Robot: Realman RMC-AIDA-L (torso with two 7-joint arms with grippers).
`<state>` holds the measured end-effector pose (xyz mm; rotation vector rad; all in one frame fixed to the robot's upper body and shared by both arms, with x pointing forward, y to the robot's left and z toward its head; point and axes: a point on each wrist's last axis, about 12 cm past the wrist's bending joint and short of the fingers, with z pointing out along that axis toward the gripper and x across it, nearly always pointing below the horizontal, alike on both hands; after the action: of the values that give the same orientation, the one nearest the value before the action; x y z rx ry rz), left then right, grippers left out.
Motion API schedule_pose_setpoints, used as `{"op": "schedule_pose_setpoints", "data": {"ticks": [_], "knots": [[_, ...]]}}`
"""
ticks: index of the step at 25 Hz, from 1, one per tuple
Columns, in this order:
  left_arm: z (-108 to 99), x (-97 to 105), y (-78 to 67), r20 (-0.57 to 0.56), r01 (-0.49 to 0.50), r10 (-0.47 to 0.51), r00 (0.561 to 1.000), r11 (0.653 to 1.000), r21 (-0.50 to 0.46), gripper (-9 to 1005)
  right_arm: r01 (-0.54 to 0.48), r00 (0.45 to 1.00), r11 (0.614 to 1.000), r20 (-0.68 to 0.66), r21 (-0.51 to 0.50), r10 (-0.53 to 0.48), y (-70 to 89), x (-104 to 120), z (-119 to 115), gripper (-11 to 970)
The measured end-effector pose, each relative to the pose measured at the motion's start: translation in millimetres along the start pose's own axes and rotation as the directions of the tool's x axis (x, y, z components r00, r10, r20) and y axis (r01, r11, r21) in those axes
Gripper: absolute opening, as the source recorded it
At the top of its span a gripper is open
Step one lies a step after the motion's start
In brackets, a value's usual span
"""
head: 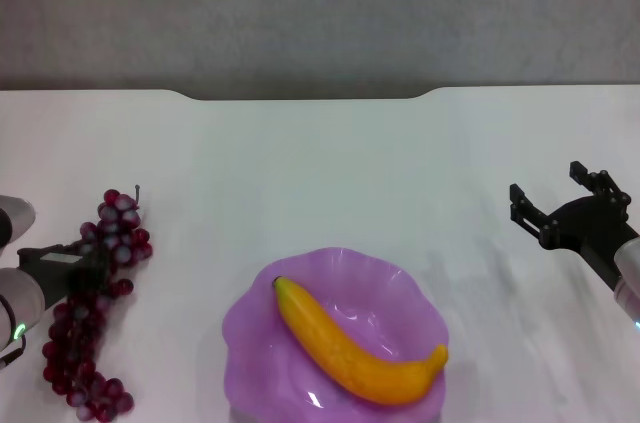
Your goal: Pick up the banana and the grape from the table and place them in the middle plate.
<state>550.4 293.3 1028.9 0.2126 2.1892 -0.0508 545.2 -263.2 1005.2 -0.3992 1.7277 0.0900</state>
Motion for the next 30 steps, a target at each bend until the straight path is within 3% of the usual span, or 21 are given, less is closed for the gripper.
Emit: {"op": "schedule_pose_setpoints", "data": {"ticks": [9, 17, 24, 30], "knots": [[-19.8, -15.5, -4.5, 0.090, -0.001, 0.000, 0.996, 1.000, 0.015, 193, -0.002, 1.000, 1.000, -0.002, 0.003, 0.002, -0.5, 1.0, -1.1, 877], [-53.1, -38.7, -7.4, 0.193, -0.029, 0.021, 0.981, 0.999, 0.036, 193, -0.002, 1.000, 1.000, -0.008, 0.006, 0.002, -0.9, 2.1, -1.8, 877], [-91.3, -69.5, -18.9, 0.282, -0.138, 0.108, 0.953, 0.987, 0.086, 189, -0.001, 1.000, 1.000, -0.013, 0.009, 0.001, -1.6, 3.0, -2.3, 877], [-114.7, -91.8, -25.4, 0.258, -0.221, 0.164, 0.952, 0.952, 0.211, 187, 0.005, 1.000, 1.000, -0.020, 0.012, -0.005, -3.8, 4.7, -3.3, 877]]}}
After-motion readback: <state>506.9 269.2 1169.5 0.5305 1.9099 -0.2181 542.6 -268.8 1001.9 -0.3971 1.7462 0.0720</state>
